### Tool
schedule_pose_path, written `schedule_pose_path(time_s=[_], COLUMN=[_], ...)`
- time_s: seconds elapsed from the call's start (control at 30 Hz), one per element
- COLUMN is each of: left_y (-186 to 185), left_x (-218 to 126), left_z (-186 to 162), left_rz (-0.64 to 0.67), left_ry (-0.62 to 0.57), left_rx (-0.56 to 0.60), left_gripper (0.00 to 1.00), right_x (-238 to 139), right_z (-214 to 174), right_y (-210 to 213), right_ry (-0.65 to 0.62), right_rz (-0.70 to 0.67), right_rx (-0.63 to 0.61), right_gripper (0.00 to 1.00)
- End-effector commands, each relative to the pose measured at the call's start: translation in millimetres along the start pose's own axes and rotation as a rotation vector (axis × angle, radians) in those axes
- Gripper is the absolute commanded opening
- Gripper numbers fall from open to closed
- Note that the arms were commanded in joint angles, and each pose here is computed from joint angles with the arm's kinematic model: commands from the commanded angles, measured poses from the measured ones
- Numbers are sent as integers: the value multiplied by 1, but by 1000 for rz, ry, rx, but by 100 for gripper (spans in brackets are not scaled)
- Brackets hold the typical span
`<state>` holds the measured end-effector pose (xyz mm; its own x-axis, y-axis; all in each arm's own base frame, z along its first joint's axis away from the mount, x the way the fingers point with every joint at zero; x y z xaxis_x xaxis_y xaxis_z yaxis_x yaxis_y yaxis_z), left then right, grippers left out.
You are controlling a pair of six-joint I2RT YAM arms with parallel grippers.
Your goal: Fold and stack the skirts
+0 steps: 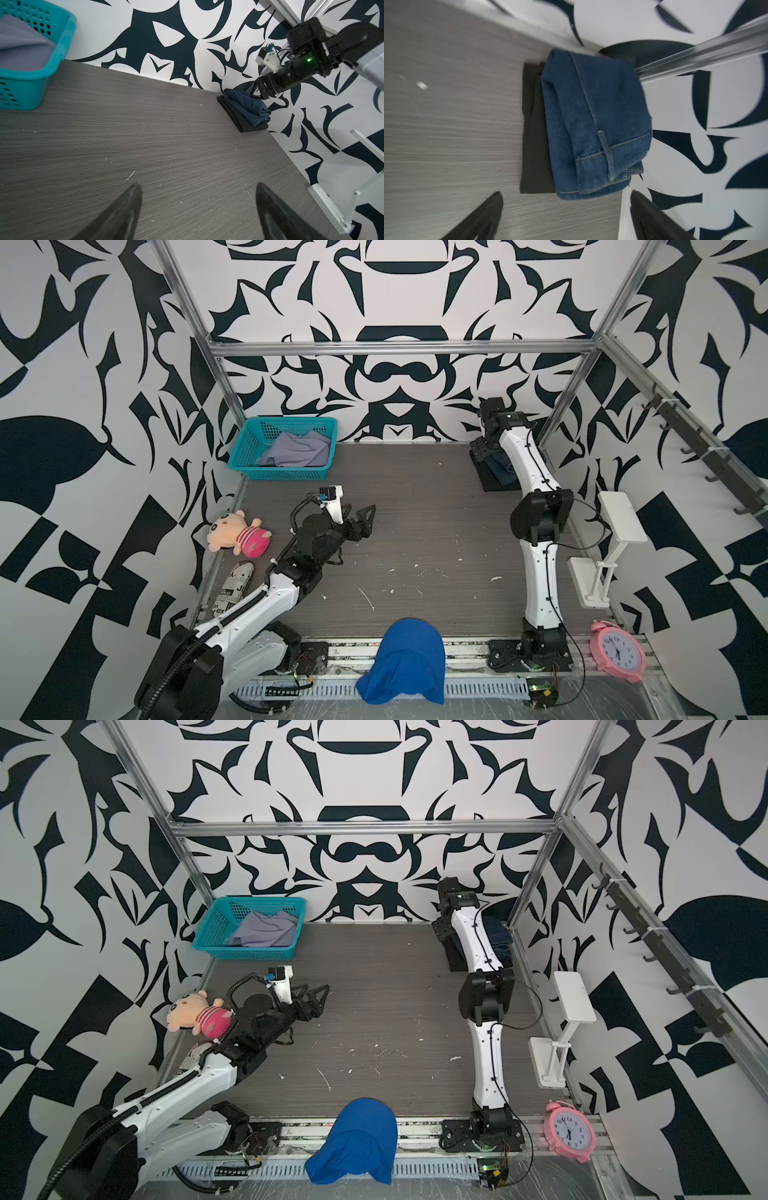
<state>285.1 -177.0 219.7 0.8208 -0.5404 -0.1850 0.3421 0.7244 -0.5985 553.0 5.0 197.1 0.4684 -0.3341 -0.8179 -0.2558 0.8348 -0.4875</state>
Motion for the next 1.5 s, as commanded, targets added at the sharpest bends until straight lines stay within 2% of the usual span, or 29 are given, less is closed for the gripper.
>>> schedule_pose_path(time_s=[0.0,0.17,0.37,0.53,0.63,0.7,0.8,0.87,1.07,1.1,1.13,1.33,1.47], left_y=[-2,3,4,5,6,6,6,6,6,7,7,5,2], left_x=[-5,-7,-6,-5,-6,-7,-6,-6,-5,-4,-4,-2,0], left_z=[3,-1,-3,-4,-4,-4,-4,-4,-3,-3,-3,-1,2], left_rz=[-6,4,9,10,15,16,20,21,23,26,27,29,27], left_ry=[-7,-5,-1,5,4,2,4,2,2,2,1,5,13], left_rx=[14,13,12,7,8,10,11,9,9,9,9,10,21], left_gripper=[88,88,89,89,89,89,89,89,89,89,89,89,89], right_x=[-18,18,52,74,86,91,102,104,105,105,99,69,47], right_z=[-15,-23,-27,-33,-39,-40,-49,-50,-44,-44,-39,-27,-22], right_y=[-19,-17,-4,0,-7,-11,-11,-19,-44,-48,-54,-67,-74], right_ry=[60,90,130,159,179,173,201,207,184,183,163,105,79], right_rz=[-43,11,16,19,-3,-3,-1,-39,-138,-147,-163,-180,-192], right_rx=[-96,-82,-129,-122,-96,-84,-83,-84,-98,-93,-84,-45,-37], right_gripper=[99,96,94,93,86,77,60,38,31,28,20,16,19])
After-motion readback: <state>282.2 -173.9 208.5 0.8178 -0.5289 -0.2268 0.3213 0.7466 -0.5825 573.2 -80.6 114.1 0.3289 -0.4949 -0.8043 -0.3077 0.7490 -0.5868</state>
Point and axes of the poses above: each gripper's point midway between its finger pads, its own x axis out along the fingers, its own y axis along the line the jaws close on, z = x × y, the point moved 3 cm from there along -x, back along the fingers, and after that the axes turned 9 degrees about -x, right-handed, at the moved point
